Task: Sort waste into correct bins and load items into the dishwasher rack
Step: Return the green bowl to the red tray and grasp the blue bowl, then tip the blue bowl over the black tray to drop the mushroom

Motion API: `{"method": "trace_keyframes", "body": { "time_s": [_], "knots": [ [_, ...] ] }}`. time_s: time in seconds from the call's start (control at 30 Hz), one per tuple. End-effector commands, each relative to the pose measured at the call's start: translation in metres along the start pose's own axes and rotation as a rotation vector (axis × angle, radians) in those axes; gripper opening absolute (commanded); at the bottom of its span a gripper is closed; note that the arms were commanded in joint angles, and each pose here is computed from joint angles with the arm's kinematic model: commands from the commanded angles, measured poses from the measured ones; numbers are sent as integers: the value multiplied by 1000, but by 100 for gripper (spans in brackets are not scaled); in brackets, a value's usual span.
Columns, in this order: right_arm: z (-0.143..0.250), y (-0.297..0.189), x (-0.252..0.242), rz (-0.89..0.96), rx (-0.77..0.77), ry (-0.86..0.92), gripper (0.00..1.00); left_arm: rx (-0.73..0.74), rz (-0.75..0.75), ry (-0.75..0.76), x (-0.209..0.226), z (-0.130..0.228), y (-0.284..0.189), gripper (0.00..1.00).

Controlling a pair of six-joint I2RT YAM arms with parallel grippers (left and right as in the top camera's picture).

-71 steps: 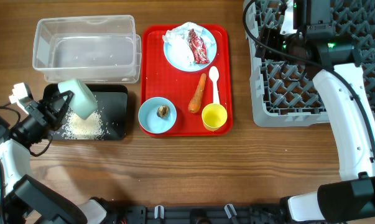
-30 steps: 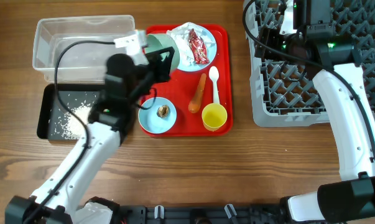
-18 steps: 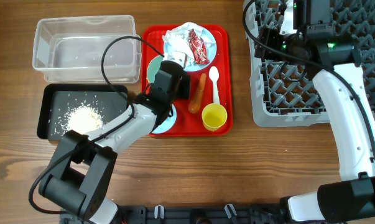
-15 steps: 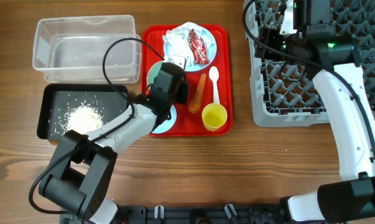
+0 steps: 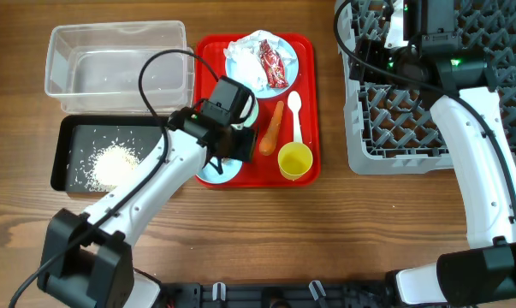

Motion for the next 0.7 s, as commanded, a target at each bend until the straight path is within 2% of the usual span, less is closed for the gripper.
{"method": "trace_keyframes", "body": {
  "time_s": [0.0,0.07,0.1,0.17,0.23,0.43,0.47,0.5,0.67],
  "knots": [
    [2,7,2,-10,15,-7,76,123,29,0,-4,21,16,53],
    [2,7,2,-10,16,-8,76,181,8,16,-6,33,28,52],
    [2,7,2,-10,16,-8,76,200,-2,32,-9,39,34,47],
    [2,7,2,-10,16,-8,77,214,-42,50,-8,44,42,41],
    [3,7,2,-10,17,-10,77,209,-118,5,1,45,51,38],
    [3,7,2,-10,20,-10,77,193,-222,-38,17,43,63,31],
    [3,7,2,-10,20,-10,77,183,-227,-44,18,41,63,20],
    [3,7,2,-9,20,-10,77,176,-237,-58,19,41,63,4],
    [3,7,2,-10,19,-10,77,213,-168,-67,6,43,53,4]
  ]
}}
Point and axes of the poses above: each gripper's point midway between its finger pads, its own y axis out along the fingers, its own x axis along the line the jaws close on, z = x × y, the point moved 2 cm from there along -y, back along the fingers, and after that the axes turned 12 degrees about -y, right-handed, at the moved point
